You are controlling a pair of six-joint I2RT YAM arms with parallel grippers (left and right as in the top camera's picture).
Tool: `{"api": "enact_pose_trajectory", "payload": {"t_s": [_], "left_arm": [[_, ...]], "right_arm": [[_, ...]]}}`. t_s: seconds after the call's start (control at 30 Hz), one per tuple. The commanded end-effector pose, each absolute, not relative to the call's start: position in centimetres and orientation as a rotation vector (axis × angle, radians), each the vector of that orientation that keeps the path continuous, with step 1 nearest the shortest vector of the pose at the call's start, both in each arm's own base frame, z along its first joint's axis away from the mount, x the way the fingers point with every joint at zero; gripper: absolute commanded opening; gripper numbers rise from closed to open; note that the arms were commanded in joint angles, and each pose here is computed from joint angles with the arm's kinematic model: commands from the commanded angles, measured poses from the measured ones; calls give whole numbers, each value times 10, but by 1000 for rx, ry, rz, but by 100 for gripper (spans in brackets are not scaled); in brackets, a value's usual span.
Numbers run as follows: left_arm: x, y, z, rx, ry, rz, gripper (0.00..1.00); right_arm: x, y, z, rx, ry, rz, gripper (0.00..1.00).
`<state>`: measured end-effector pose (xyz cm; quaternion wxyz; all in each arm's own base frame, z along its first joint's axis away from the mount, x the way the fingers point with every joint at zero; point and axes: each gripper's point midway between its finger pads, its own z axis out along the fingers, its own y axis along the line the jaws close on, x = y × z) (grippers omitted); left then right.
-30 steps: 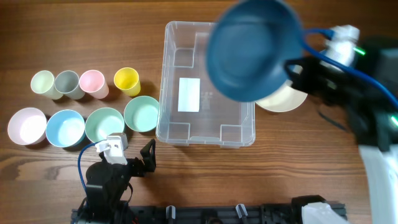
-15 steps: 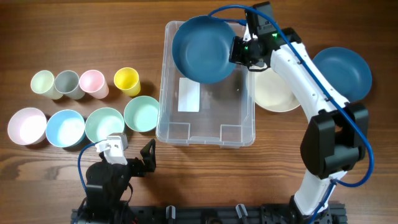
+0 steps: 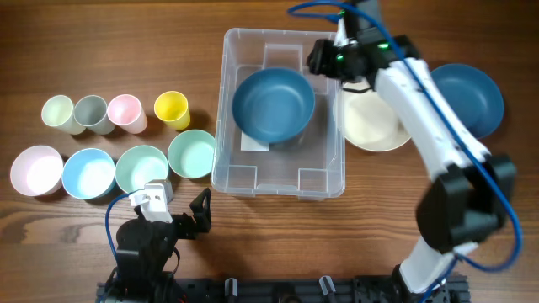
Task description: Pack container
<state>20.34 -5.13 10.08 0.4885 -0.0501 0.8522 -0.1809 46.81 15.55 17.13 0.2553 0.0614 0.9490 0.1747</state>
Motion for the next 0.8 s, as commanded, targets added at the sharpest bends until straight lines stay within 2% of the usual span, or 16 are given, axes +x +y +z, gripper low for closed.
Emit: {"api": "enact_pose_trajectory", "payload": {"t_s": [0.0, 0.1, 0.2, 0.37, 0.5, 0.67, 0.77], "left_arm": [[203, -55, 101, -86, 2066, -446, 100], [203, -55, 101, -86, 2066, -446, 100], [203, -55, 101, -86, 2066, -446, 100], [203, -55, 101, -86, 2066, -446, 100], [203, -55, 101, -86, 2066, -446, 100], [203, -55, 101, -85, 2066, -446, 100], [203, -55, 101, -86, 2066, -446, 100]], "right_arm": [[445, 98, 268, 322, 2402, 497, 66], [408, 33, 276, 529, 2442, 419, 67], [374, -60, 243, 806, 2529, 143, 78], [351, -153, 187, 1098, 2596, 101, 79], [345, -188, 139, 1250, 2642, 208, 78], [351, -194, 78, 1307, 2748, 236, 79], [353, -195, 42, 1350, 2800, 256, 75]]}}
